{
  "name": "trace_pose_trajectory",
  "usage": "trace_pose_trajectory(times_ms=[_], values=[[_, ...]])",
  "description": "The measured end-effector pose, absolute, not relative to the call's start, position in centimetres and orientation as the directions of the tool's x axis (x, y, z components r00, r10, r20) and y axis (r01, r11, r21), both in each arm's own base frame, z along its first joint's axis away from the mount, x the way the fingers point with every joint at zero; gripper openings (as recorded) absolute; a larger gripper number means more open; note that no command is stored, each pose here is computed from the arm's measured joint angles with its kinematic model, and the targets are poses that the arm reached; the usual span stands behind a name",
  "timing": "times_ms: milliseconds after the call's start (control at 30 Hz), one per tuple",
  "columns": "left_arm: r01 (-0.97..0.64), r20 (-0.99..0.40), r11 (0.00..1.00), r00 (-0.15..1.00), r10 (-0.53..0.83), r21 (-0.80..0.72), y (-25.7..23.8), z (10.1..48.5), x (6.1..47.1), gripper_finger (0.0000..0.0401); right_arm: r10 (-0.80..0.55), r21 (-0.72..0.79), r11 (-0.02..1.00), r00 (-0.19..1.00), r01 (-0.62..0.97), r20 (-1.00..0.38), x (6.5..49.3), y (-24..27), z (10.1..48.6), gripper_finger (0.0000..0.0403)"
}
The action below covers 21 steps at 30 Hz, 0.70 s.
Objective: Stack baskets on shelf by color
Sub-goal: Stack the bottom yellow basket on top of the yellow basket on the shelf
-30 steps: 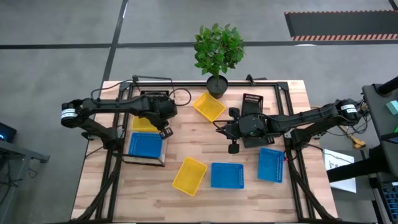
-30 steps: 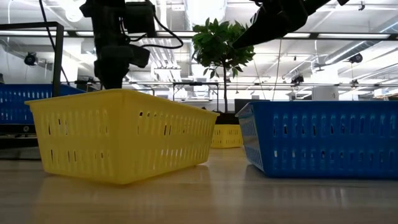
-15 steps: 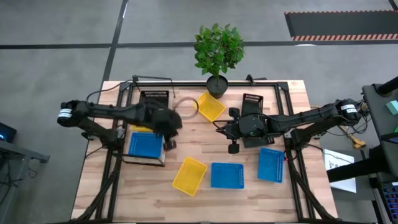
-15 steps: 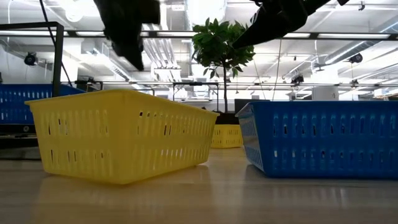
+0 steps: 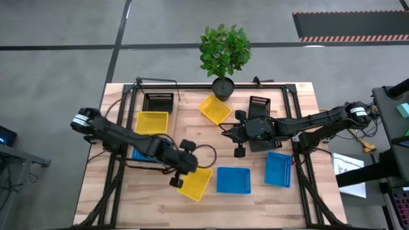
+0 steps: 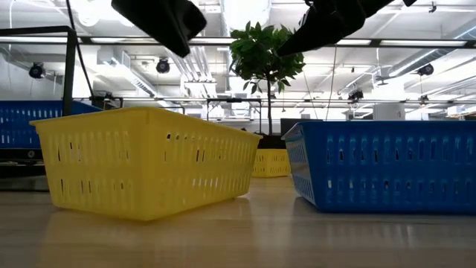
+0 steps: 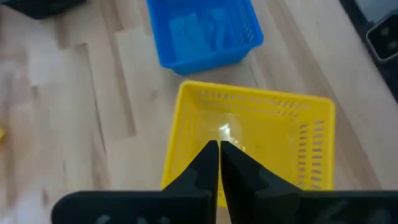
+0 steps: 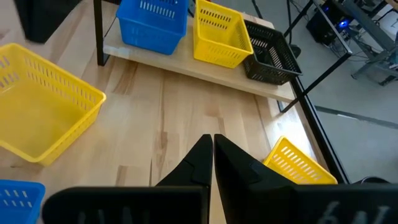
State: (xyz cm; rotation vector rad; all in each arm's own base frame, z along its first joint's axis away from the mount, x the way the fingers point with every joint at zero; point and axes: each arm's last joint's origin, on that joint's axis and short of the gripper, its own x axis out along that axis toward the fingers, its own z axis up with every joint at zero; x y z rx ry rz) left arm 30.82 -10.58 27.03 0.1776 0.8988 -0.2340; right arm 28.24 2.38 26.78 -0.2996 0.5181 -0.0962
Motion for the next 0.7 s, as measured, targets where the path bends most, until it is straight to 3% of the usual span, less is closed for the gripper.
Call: trace_pose_trajectory(times_ms=[233, 533, 700], values=[[0.342, -0.792, 0.932, 0.599, -0.121, 0.116, -9.7, 26.7, 32.5, 0.0007, -0.164, -0.292, 0.956, 0.865, 0.022, -0.475, 28.2, 2.4, 26.8, 0.0009], [0.312, -0.871, 0.943, 0.489, -0.057, 0.114, -7.8, 21.8, 34.9, 0.0102, -0.159, -0.29, 0.957, 0.852, 0.008, -0.499, 28.2, 2.4, 26.4, 0.0009], [0.353, -0.868, 0.935, 0.472, -0.155, 0.025, -6.9, 20.9, 35.7, 0.0126, -0.159, -0.29, 0.957, 0.851, 0.008, -0.5, 28.2, 2.4, 26.4, 0.0009]])
